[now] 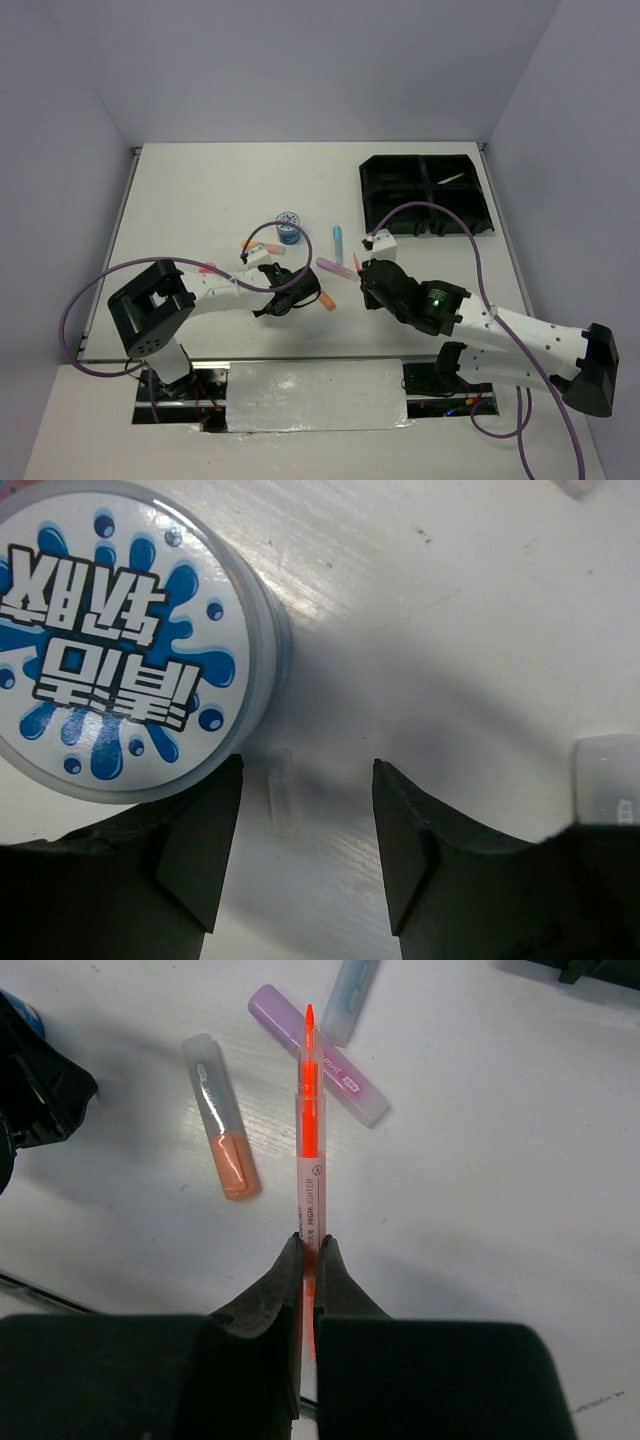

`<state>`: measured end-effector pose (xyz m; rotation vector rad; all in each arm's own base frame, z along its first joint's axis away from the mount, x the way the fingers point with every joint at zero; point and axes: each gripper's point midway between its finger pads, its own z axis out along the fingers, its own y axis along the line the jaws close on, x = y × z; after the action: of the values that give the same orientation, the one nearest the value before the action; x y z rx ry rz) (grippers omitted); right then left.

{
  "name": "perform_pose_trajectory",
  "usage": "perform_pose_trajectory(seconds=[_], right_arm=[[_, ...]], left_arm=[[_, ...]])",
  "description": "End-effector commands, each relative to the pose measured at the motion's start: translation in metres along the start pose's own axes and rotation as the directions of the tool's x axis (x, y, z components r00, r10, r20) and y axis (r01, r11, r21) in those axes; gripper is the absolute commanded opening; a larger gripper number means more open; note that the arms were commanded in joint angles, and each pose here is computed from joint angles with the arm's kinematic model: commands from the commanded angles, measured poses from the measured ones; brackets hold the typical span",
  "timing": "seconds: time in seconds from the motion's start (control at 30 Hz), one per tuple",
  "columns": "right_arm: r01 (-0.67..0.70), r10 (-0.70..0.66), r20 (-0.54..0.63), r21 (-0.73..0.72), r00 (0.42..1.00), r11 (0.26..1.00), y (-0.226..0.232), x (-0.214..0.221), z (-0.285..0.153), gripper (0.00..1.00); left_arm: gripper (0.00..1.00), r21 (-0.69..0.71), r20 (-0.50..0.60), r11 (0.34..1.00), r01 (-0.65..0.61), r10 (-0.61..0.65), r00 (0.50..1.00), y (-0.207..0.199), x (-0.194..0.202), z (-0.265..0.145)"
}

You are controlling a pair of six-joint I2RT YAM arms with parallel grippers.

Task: Sort the stationery into containers
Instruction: Close the pen cap on the pen.

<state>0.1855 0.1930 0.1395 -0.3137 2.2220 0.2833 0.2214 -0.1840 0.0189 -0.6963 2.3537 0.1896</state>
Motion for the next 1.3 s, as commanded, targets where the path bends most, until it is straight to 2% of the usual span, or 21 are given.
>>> perform_pose_trajectory(seconds=[0.0,0.17,0.33,0.47,0.9,1.03,1.27], right_arm=[[-0.002,0.002,0.017,-0.005,1.0,1.0,0.002,-0.003,0.002,0.0],[0.005,-0.005,0.008,-0.009,1.0,1.0,0.004,-0.001,0.004,0.0],[0.001,-0.001,0.006,-0.008,1.0,1.0,0.004,-0.001,0.004,0.0],[0.002,-0.002,0.007,-0.013,1.0,1.0,0.005,-0.001,0.004,0.0],[0.003,-0.002,0.008,-0.02,1.0,1.0,0.008,-0.003,0.005,0.0],[0.001,-0.001,0.007,-0.021,1.0,1.0,0.007,-0.002,0.004,0.0],[0.0,0.0,0.008,-0.024,1.0,1.0,0.007,-0.001,0.004,0.0]], left_arm=[[0.66,-0.026,-0.001,1.0,-0.007,0.007,1.0,0.008,0.004,0.008],[0.65,-0.026,-0.012,1.0,-0.007,0.007,1.0,0.013,0.009,0.012],[0.53,-0.024,-0.031,1.0,-0.008,0.007,0.999,0.016,0.013,0.012],[0.49,-0.019,-0.054,1.0,-0.003,0.002,0.999,0.018,0.018,0.011],[0.5,-0.001,-0.082,1.0,-0.002,0.001,0.997,0.016,0.025,-0.002],[0.44,-0.018,-0.079,1.0,-0.008,0.006,0.997,0.019,0.026,-0.003],[0.44,-0.02,-0.077,1.0,0.002,-0.003,0.997,0.021,0.026,-0.004]])
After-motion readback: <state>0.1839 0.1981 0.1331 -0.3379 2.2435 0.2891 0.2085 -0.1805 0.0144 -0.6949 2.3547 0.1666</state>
